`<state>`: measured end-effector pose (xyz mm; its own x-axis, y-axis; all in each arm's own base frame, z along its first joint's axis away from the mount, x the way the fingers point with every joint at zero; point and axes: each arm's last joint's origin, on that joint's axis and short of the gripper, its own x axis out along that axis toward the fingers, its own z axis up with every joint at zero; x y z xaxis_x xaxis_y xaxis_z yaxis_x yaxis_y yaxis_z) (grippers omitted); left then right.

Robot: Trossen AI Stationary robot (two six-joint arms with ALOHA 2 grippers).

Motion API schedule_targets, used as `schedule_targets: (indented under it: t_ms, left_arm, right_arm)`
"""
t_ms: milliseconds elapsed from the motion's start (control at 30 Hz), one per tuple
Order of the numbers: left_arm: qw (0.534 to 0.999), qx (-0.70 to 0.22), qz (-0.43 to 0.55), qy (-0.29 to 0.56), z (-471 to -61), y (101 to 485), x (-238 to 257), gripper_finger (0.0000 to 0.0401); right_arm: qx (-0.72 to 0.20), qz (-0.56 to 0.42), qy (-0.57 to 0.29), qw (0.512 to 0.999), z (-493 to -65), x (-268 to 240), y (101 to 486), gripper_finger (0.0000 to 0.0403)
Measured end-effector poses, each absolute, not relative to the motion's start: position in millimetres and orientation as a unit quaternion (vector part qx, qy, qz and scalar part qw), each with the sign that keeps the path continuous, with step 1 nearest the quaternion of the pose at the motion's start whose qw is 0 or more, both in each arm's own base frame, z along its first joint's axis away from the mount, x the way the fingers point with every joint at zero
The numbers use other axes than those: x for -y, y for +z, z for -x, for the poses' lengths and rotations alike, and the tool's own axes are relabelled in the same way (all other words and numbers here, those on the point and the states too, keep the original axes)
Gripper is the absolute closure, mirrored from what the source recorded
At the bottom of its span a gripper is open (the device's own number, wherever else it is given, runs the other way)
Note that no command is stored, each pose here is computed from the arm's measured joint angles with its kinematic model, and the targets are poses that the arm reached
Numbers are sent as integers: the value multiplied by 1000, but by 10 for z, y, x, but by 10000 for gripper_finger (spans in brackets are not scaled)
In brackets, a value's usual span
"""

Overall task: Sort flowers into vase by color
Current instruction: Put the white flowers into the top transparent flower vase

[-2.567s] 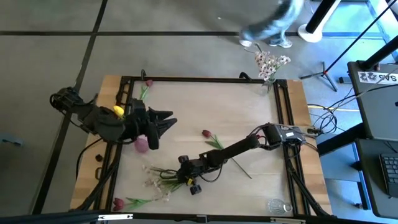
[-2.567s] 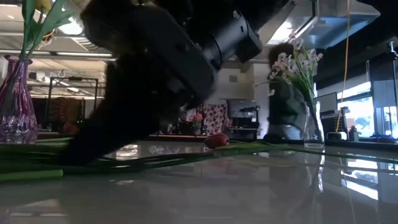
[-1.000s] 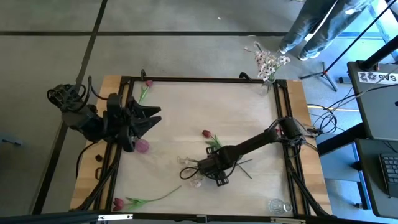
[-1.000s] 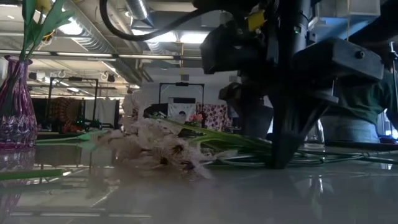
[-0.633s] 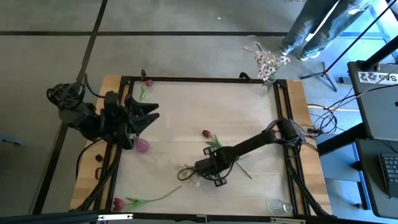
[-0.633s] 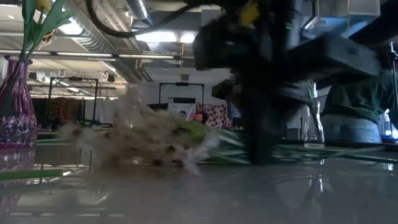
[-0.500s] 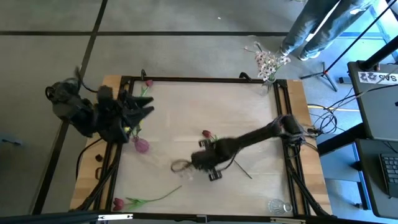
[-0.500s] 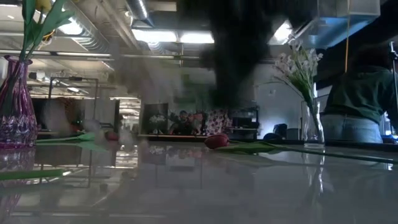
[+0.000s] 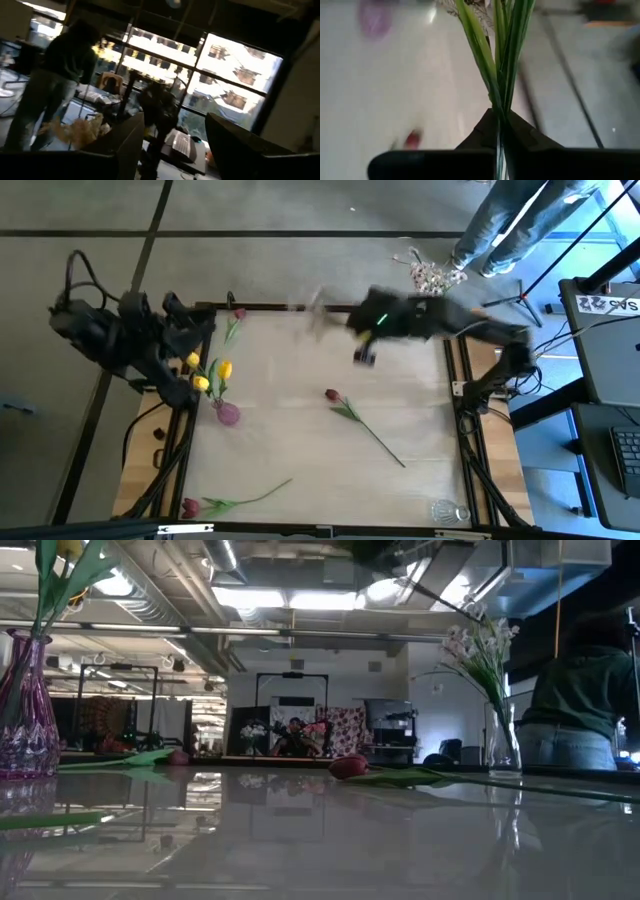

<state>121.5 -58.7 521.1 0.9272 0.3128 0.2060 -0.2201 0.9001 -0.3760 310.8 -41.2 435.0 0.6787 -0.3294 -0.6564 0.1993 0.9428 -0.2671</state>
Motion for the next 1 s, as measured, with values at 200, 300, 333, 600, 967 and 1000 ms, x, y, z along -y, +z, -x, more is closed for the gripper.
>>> schedule_targets:
  t_ms: [200, 300, 333, 600, 967, 1000]
  left_arm:
    - [986, 111, 102, 69, -1465, 5138, 740, 193]
    - [991, 93, 63, 70, -1599, 5077, 815, 193]
    - [992, 89, 52, 76, -1636, 5062, 821, 193]
    - [986, 86, 30, 139, -1998, 4990, 596, 193]
    - [978, 119, 23, 172, -2725, 4816, -34, 193]
    - [977, 119, 23, 178, -2744, 4806, -71, 193]
  right_arm:
    - [-166, 85, -190, 964, -2392, 698, 5069, 397]
    - [-69, 113, -214, 968, -2030, 759, 5319, 397]
    - [-46, 123, -228, 965, -1904, 769, 5379, 396]
    - [33, 166, -387, 907, -1082, 822, 5373, 398]
    - [65, 94, -522, 845, -829, 1080, 4585, 400]
    - [82, 87, -536, 836, -808, 1092, 4532, 400]
